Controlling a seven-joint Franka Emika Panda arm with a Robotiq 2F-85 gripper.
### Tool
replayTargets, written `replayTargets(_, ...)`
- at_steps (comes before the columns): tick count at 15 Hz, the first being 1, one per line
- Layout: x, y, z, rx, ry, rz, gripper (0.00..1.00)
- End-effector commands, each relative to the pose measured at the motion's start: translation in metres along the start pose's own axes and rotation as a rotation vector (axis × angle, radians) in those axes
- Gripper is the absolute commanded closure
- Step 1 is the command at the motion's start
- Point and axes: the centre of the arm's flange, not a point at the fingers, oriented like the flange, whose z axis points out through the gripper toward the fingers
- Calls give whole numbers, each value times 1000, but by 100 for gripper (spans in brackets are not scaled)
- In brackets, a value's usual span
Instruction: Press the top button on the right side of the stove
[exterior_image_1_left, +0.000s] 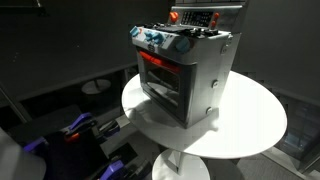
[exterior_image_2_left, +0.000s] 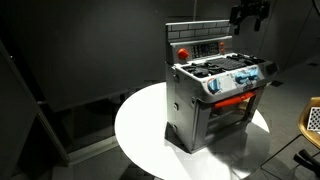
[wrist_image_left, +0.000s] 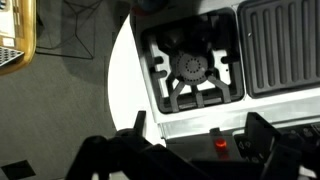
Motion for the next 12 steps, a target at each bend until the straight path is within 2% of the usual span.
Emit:
replayTargets(1,-44,13,-9,14,-56,-63,0)
replayTargets(6,-88,29,-18,31,-80,-161,0)
replayTargets(12,-149,44,-25,27,-63,-263,0)
